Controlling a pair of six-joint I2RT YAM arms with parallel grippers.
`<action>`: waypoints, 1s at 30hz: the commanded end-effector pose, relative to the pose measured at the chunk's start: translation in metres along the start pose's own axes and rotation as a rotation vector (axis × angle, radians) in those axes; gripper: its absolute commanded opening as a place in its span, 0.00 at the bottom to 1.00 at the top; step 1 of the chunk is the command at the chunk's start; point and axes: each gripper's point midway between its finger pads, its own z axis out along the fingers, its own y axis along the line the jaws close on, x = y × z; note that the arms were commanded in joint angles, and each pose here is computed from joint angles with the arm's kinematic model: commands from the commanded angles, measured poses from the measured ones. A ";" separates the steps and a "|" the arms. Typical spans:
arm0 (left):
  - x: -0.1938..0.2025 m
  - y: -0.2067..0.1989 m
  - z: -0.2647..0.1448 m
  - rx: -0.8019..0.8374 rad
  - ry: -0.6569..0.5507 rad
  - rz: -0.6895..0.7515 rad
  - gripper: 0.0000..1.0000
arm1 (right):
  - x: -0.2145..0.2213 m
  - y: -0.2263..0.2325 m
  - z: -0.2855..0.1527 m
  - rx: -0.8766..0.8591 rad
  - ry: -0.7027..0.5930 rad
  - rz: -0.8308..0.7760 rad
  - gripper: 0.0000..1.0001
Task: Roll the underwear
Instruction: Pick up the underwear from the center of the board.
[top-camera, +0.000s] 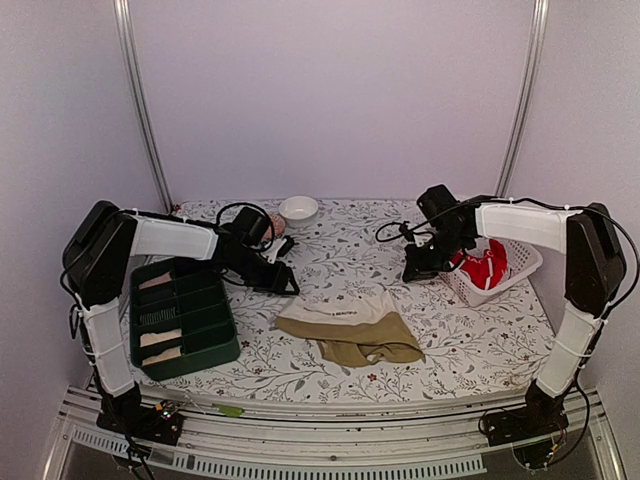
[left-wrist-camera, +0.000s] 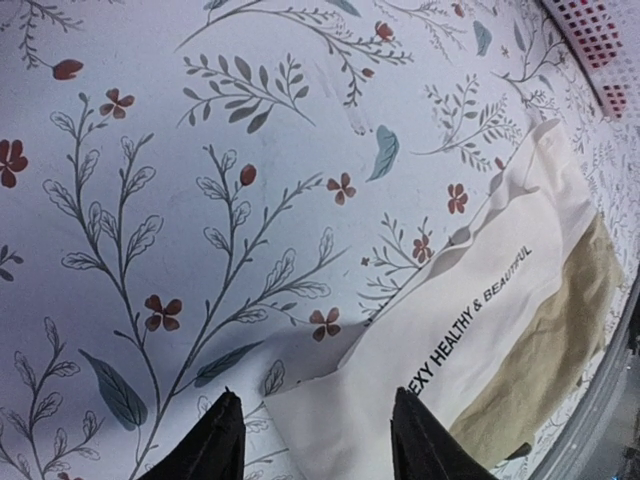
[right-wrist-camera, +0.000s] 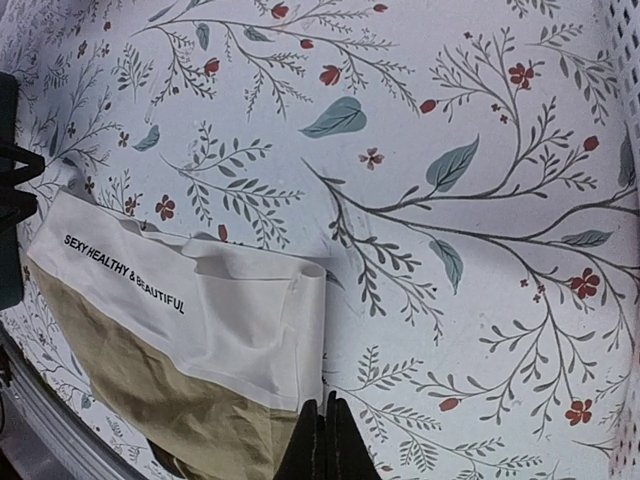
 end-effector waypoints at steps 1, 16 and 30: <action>-0.009 0.001 -0.001 0.008 -0.036 -0.015 0.50 | 0.008 0.015 0.006 -0.087 0.040 0.017 0.13; -0.006 0.004 -0.011 -0.025 -0.049 -0.013 0.56 | 0.029 0.022 0.078 0.020 0.175 0.032 0.38; -0.003 0.012 -0.016 -0.036 -0.066 -0.011 0.57 | -0.017 0.014 -0.005 -0.086 -0.061 0.002 0.00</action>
